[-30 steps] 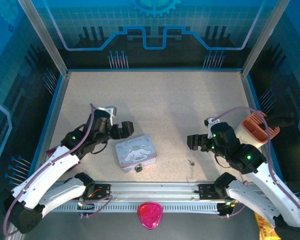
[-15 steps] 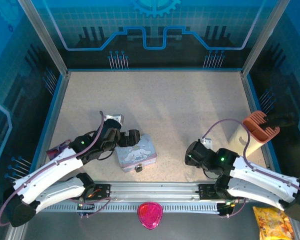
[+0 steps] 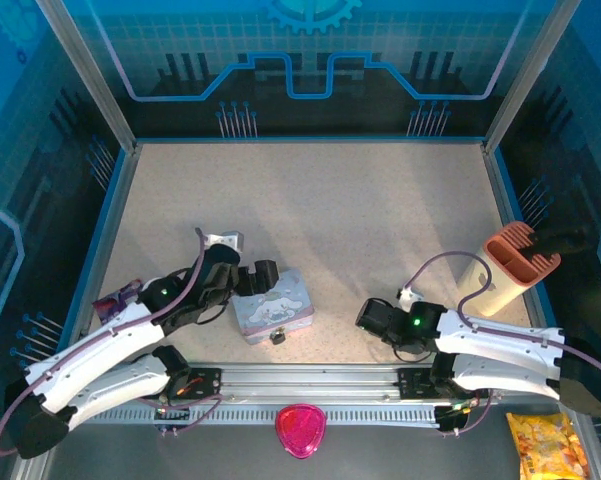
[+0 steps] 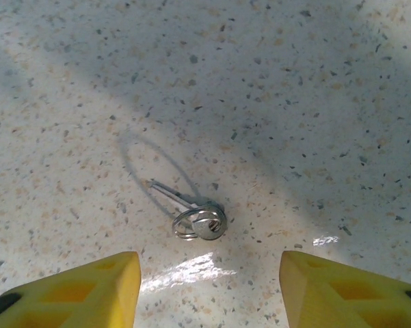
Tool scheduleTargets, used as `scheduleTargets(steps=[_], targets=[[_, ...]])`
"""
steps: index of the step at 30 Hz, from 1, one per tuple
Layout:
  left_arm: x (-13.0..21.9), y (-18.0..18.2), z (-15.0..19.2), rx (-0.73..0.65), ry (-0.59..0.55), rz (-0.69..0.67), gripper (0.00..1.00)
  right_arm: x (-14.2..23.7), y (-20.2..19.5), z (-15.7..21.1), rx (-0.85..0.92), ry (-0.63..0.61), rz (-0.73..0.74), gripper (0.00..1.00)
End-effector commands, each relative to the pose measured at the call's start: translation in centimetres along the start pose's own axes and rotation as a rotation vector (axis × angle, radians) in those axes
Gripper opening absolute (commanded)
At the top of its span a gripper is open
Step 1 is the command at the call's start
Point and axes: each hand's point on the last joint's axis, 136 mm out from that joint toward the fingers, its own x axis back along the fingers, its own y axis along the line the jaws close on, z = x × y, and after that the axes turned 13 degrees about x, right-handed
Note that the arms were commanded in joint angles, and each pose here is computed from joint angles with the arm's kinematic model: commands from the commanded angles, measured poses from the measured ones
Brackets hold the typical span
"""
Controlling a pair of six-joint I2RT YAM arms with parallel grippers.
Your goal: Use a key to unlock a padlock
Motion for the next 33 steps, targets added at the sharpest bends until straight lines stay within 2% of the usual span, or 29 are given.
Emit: scheduleTargets(steps=[1, 20, 30, 33], targets=[[0.1, -0.4, -0.5, 0.004, -0.035, 0.026, 0.99, -0.8, -0.2, 0.3, -0.074, -0.018, 0.009, 0.53], [-0.5, -1.2, -0.3, 0.001, -0.021, 0.051, 0.99, -2.5, 0.7, 0.4, -0.078, -0.004, 0.021, 0.46], [-0.5, -1.3, -0.4, 0.004, -0.024, 0.053, 0.99, -3.1, -0.5, 1.3, 0.004, 0.043, 0.126, 0.31], [-0.5, -1.2, -0.5, 0.003, -0.030, 0.049, 0.99, -3.4, -0.3, 1.6, -0.009, 0.049, 0.100, 0.26]])
